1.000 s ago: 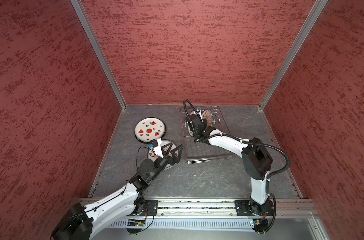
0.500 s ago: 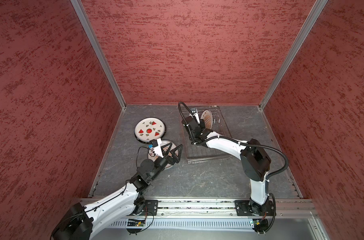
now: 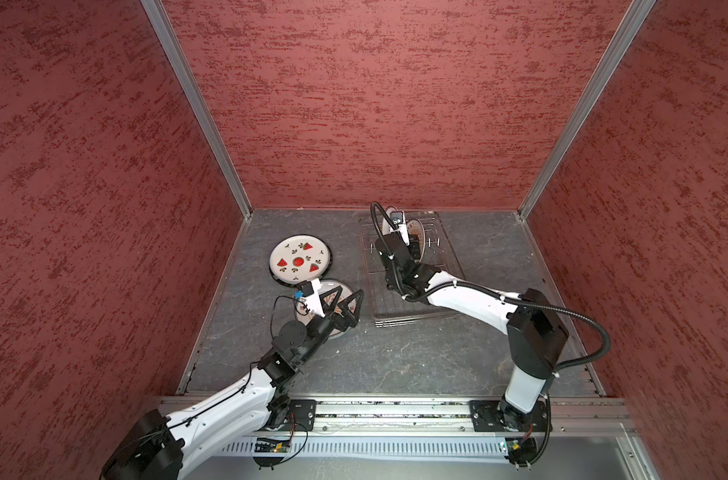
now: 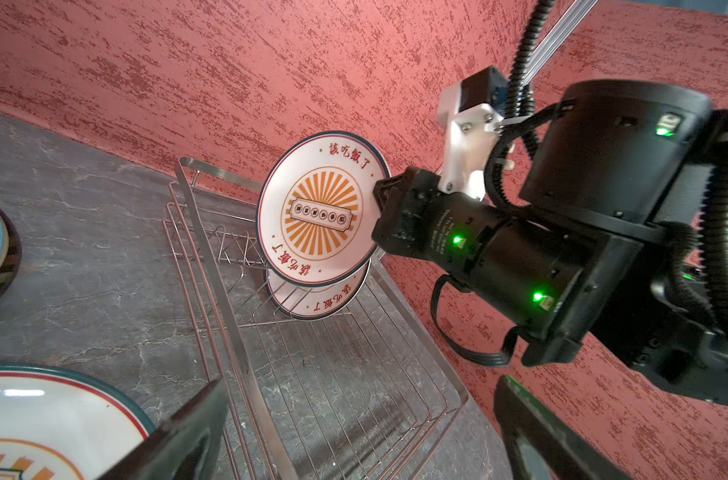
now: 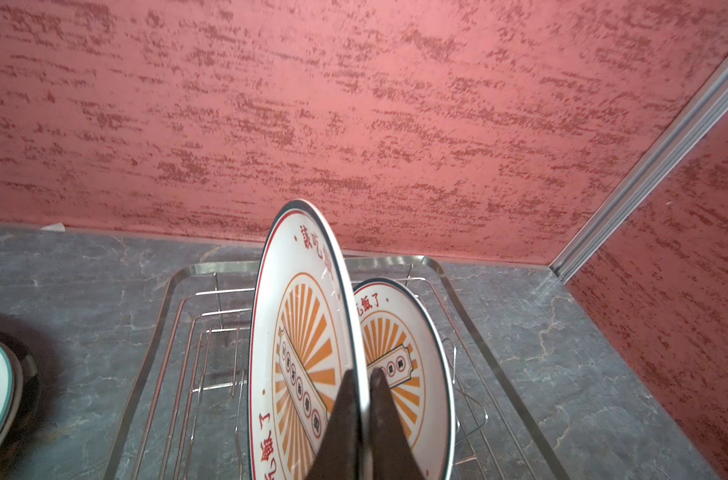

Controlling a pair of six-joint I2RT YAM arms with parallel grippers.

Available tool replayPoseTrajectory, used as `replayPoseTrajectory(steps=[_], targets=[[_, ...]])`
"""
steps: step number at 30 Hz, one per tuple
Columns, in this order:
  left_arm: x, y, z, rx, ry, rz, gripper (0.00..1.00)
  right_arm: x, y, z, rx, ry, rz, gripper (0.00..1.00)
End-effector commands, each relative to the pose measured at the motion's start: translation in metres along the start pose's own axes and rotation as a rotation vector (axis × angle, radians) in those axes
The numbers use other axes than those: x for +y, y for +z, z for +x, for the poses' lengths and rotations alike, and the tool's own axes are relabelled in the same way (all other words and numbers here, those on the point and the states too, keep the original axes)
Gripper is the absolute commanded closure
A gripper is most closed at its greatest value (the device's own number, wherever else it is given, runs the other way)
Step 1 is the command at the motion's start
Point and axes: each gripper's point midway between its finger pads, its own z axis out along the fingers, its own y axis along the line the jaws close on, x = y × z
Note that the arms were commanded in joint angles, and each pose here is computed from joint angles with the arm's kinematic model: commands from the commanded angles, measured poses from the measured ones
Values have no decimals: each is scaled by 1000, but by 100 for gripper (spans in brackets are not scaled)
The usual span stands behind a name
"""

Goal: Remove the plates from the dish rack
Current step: 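Lift the sunburst plate out of the rack with the right gripper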

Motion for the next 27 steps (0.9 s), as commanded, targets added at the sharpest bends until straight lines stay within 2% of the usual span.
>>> replayPoseTrajectory(steps=[1,4,16,21,27], targets=[[3,-2,0,-6,-2,-9,1,-19,-18,-37,-102,99,35,100],[0,-2,1,-2,-1,4,0,-30,-28,-40,-128,128,25,100],[-9,-6,-5,-21,-12,49,1,-65,-73,-45,-207,274,-164,100],[-19,-6,-6,-24,-13,102,1,-69,-90,-42,-241,321,-286,100],[-26,-7,-10,-23,-4,126,1,-63,-110,-37,-237,388,-505,100]])
